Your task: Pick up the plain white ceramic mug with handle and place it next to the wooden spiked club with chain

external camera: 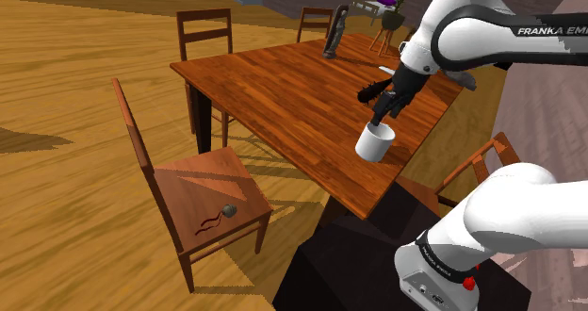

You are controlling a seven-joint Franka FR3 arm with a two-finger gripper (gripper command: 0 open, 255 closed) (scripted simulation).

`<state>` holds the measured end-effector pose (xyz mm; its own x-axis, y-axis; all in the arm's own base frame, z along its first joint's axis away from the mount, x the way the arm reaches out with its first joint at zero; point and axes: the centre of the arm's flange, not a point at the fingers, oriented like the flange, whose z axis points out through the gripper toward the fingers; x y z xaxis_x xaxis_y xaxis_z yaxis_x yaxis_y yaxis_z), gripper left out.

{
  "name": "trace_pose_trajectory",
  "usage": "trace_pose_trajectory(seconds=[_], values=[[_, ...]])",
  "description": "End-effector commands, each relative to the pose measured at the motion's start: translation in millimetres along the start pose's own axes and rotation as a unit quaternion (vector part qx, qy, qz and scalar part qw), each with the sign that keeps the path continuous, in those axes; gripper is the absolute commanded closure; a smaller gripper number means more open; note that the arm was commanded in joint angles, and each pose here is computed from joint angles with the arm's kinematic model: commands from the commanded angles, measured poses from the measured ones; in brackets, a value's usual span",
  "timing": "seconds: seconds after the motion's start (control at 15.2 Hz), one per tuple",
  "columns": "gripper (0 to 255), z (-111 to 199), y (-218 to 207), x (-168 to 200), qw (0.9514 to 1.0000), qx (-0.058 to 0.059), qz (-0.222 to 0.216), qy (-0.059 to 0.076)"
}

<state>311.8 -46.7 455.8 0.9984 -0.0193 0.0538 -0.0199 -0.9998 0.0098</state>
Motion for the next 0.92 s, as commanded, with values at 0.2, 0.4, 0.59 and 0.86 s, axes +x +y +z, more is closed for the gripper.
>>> trace_pose_trajectory(seconds=[0.2,0.4,0.59,0.86], values=[[0,58.2,24.2,5.2,0.9997,-0.004,0.004,0.025],[0,75.9,29.3,7.3,0.9995,-0.005,0.005,0.030],[0,91.7,29.5,8.2,0.9995,-0.005,0.005,0.030],[0,110.6,29.7,9.3,0.9995,-0.005,0.005,0.030]])
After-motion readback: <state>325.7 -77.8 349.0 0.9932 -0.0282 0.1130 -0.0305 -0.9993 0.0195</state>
